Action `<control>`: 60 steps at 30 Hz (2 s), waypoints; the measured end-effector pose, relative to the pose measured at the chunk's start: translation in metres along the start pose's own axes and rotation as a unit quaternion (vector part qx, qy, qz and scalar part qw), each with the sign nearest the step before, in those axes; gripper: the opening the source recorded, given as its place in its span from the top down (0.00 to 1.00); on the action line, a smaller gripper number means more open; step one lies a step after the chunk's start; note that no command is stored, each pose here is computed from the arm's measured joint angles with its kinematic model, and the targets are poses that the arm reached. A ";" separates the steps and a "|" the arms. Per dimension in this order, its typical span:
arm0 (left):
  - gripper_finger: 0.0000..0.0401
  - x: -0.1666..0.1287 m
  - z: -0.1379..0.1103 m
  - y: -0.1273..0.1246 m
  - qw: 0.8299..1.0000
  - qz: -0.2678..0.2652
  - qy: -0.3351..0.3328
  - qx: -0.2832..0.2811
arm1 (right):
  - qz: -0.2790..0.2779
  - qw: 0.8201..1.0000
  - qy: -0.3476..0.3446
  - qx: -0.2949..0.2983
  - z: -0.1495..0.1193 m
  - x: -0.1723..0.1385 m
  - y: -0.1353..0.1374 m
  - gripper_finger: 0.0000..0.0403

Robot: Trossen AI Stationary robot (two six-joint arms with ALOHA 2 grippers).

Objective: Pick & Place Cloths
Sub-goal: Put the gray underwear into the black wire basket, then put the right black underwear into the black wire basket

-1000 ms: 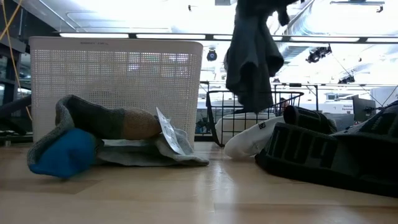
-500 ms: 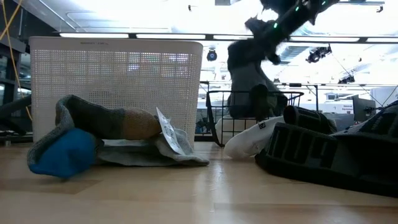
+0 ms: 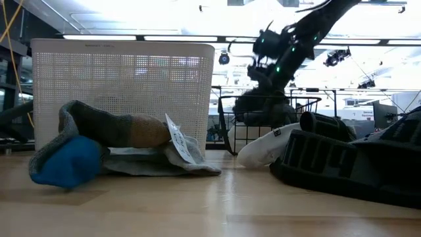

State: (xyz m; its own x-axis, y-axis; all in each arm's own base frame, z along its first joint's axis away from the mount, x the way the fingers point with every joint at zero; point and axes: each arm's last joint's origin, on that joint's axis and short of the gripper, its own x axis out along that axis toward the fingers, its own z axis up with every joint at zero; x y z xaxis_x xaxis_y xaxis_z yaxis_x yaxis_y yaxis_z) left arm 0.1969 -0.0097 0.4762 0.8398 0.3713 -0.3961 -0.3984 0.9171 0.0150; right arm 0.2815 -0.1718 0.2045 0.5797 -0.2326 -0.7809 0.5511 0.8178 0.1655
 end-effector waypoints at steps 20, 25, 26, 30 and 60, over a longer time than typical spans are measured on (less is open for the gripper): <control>0.19 0.000 -0.010 0.002 0.998 -0.003 0.051 0.024 | 0.020 0.998 0.060 0.021 -0.012 0.015 -0.001 0.81; 0.19 0.000 -0.011 0.001 0.998 -0.014 0.055 0.026 | 0.036 0.998 0.033 0.043 -0.005 -0.001 0.002 0.58; 0.19 0.000 -0.011 0.001 0.998 -0.015 0.055 0.028 | 0.040 0.998 0.027 0.048 -0.004 -0.006 0.002 0.54; 0.19 0.000 -0.011 0.001 0.997 -0.015 0.059 0.038 | 0.059 0.996 0.002 0.060 0.002 -0.023 0.006 0.37; 0.19 0.008 -0.027 -0.002 0.995 -0.035 0.099 -0.003 | 0.233 0.971 -0.052 0.025 -0.033 -0.157 0.107 0.26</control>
State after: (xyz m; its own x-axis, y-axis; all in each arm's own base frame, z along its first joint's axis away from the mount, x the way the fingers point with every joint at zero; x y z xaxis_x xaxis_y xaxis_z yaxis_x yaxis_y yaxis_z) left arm 0.1948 -0.0128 0.4482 0.7773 0.2700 -0.5683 -0.3434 0.9389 -0.0236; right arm 0.2295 -0.0310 0.3254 0.8288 0.1032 -0.5499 0.2412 0.8209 0.5177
